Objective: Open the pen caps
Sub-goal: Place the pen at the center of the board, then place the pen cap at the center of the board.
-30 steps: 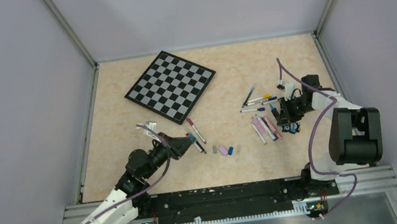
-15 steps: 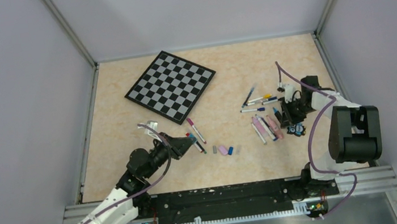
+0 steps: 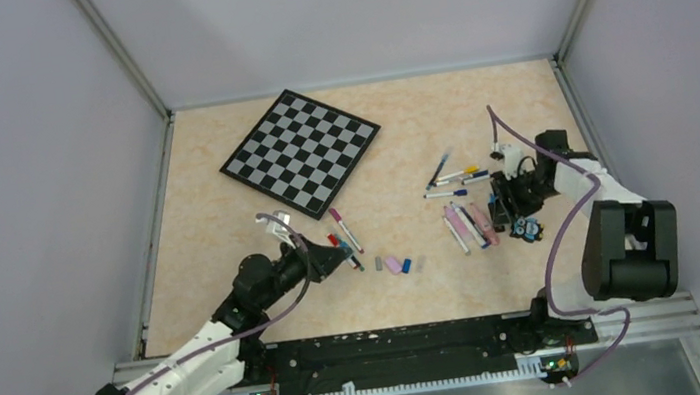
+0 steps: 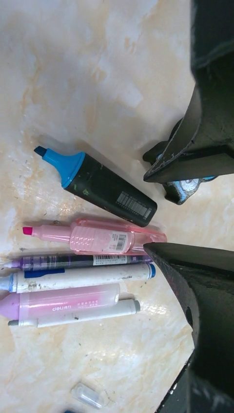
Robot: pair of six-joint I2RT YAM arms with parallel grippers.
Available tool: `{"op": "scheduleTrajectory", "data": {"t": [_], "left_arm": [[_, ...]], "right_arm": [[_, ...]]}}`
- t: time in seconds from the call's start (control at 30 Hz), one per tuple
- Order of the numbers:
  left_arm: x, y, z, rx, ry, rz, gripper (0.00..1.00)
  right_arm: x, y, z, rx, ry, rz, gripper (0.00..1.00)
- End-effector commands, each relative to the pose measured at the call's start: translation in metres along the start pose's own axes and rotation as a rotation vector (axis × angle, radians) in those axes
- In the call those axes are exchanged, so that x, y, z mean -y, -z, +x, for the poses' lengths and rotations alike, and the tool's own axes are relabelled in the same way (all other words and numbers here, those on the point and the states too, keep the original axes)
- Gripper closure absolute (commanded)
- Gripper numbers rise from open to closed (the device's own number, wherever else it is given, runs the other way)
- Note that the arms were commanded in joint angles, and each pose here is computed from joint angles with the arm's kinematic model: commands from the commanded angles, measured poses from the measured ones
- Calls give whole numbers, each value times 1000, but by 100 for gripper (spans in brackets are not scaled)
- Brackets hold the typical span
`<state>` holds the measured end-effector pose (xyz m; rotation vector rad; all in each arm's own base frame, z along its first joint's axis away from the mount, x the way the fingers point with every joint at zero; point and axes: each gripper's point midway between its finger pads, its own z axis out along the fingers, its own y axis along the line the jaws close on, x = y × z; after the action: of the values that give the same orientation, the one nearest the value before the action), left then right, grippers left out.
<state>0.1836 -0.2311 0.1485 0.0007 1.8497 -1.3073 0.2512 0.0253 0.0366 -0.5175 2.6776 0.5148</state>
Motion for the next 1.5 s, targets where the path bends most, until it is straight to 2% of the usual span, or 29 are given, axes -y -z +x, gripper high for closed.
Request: {"op": "scheduleTrajectory", "data": {"t": [0.0,0.17,0.3,0.4,0.57,0.77,0.93,1.07,1.33,1.47], "left_arm": [[23,-6,-9,-17,-8,70,96],[2,-15,9,-163,19,-83,98],[-13,-30,13,-233,24,-236,100],[-12,-46,26,-303,-4,-298,97],[-9,-79,64,-452,-99,-416,93],[16,-122,111,-590,-186,-356,89],[19,-145,137,-677,-239,-355,83],[22,-157,143,-698,-260,-340,81],[15,-163,149,-727,-287,-366,65],[19,-166,144,-717,-300,-361,60]], "right_arm": [[4,28,-35,147,80,57,53],[-18,49,-57,303,241,16,52],[-37,64,-69,448,361,5,51],[-46,70,-71,503,408,-5,51],[-46,70,-72,492,398,-13,52],[-44,69,-71,483,385,-9,52],[-42,68,-71,479,381,-4,52],[-42,68,-71,475,378,-2,52],[-41,66,-70,470,374,-2,52],[-41,66,-70,470,374,-3,52]]}}
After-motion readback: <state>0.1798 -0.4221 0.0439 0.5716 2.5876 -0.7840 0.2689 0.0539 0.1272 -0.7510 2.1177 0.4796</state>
